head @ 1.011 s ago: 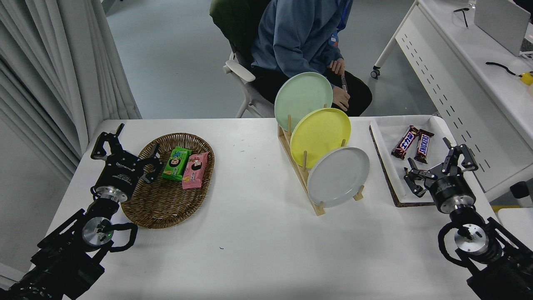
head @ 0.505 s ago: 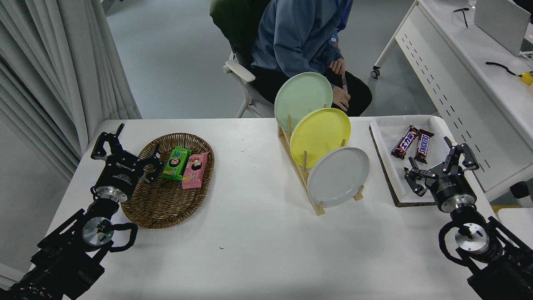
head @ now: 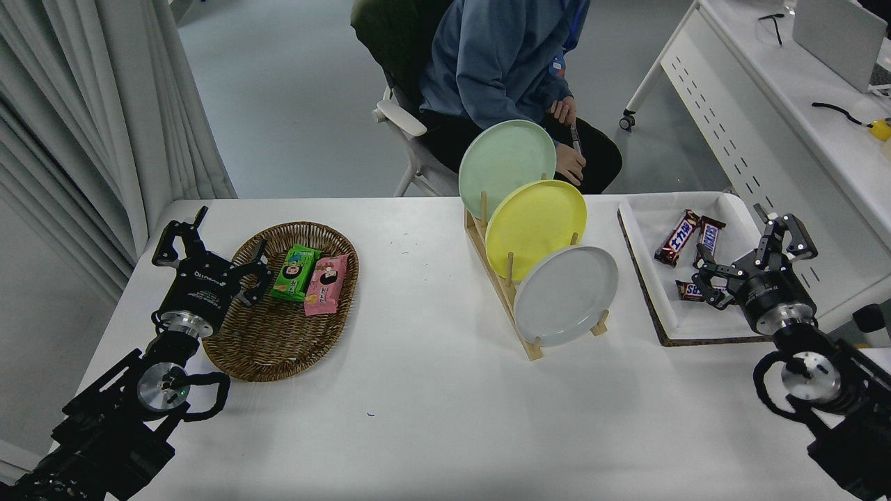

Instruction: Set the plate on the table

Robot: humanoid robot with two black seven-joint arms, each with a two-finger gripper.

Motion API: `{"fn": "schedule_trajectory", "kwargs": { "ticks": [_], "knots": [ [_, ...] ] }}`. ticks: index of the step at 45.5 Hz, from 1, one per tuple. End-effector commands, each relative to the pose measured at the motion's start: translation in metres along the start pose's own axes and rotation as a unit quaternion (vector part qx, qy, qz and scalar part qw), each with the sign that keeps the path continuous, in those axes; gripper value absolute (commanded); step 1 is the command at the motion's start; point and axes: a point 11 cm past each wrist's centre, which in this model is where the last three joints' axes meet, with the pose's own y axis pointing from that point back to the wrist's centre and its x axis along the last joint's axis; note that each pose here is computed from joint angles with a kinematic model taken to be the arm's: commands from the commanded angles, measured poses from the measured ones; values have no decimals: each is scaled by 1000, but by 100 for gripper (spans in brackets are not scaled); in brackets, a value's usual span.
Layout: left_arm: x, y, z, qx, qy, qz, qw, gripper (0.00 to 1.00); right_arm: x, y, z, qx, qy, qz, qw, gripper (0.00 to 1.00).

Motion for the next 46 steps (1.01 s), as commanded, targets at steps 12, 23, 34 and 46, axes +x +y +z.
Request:
{"fn": "schedule_trajectory", "kwargs": {
  "ticks": [12,23,34,46],
  "knots": [
    [0,0,0,0,0,0,1000,100,18,10,-54,-86,205,-51,974,100],
    [0,0,0,0,0,0,1000,100,12,26,-90,-130,246,-131,951,100],
    [0,0,0,0,0,0,1000,100,-2,23,-110,-155,236,-150,947,100],
    [0,0,0,0,0,0,1000,100,-37,14,-96,-199,194,-165,946,100]
  ]
}}
